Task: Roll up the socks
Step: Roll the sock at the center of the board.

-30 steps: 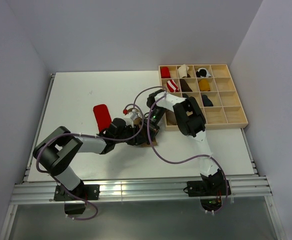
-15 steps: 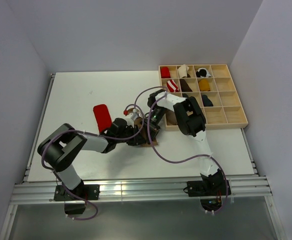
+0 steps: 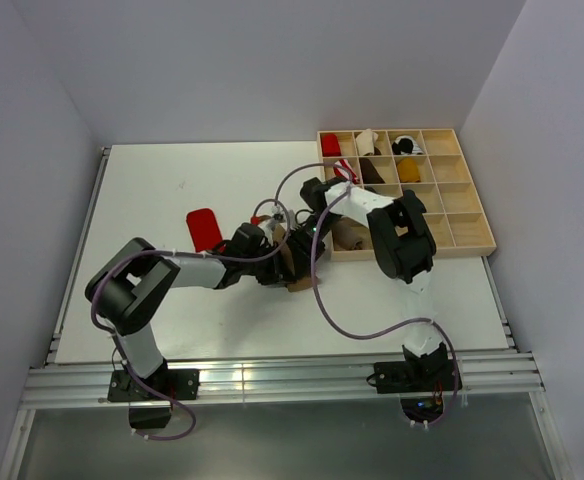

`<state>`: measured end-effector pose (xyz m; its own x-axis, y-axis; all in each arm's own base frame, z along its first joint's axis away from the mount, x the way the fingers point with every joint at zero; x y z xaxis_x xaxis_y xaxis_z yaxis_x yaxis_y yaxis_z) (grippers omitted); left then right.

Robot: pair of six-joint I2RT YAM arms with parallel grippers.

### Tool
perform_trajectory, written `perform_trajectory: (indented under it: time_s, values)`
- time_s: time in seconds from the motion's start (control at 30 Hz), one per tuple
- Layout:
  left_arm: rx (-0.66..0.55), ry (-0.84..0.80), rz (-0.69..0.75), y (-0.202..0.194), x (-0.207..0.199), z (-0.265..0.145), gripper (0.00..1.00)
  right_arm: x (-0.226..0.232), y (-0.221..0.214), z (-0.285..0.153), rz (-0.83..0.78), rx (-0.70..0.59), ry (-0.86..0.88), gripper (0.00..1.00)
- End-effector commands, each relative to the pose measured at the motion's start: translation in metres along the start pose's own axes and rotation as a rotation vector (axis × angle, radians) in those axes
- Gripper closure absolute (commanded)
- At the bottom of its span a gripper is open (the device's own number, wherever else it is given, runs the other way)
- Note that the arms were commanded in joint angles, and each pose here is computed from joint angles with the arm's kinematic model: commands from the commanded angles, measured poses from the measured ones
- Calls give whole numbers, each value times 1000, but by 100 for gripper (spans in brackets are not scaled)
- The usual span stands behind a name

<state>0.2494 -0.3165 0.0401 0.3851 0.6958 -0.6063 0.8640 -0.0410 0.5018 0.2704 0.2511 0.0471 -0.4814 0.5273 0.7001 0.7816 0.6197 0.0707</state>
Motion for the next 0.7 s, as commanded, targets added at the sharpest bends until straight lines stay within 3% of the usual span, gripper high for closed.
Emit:
perform_trajectory:
  time_s: [0.0, 0.33, 0.53, 0.67]
  values:
    - [157, 106, -119, -32, 26, -2, 100, 1, 27, -23, -110, -168, -90, 57]
    - [302, 73, -296, -34, 33, -20, 100, 3, 20, -52, -206, -341, -182, 54]
    - [426, 24, -390, -46, 24, -31, 100, 8, -1, -67, -429, -407, -337, 52]
    - [502, 21, -434, -54, 22, -37, 100, 21, -14, -54, -603, -410, -419, 49]
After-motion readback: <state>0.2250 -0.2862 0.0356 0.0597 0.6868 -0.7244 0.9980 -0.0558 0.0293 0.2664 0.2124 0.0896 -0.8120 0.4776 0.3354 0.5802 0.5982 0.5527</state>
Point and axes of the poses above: each gripper's point midway between its finger pads, its own z axis out along the fingers, its own x axis along the line the jaws close on, y = z × x, the point moved 2 cm from there along -z, back along the fingers, and after that the axes turned 13 degrees about z, right-handed, at the moved point
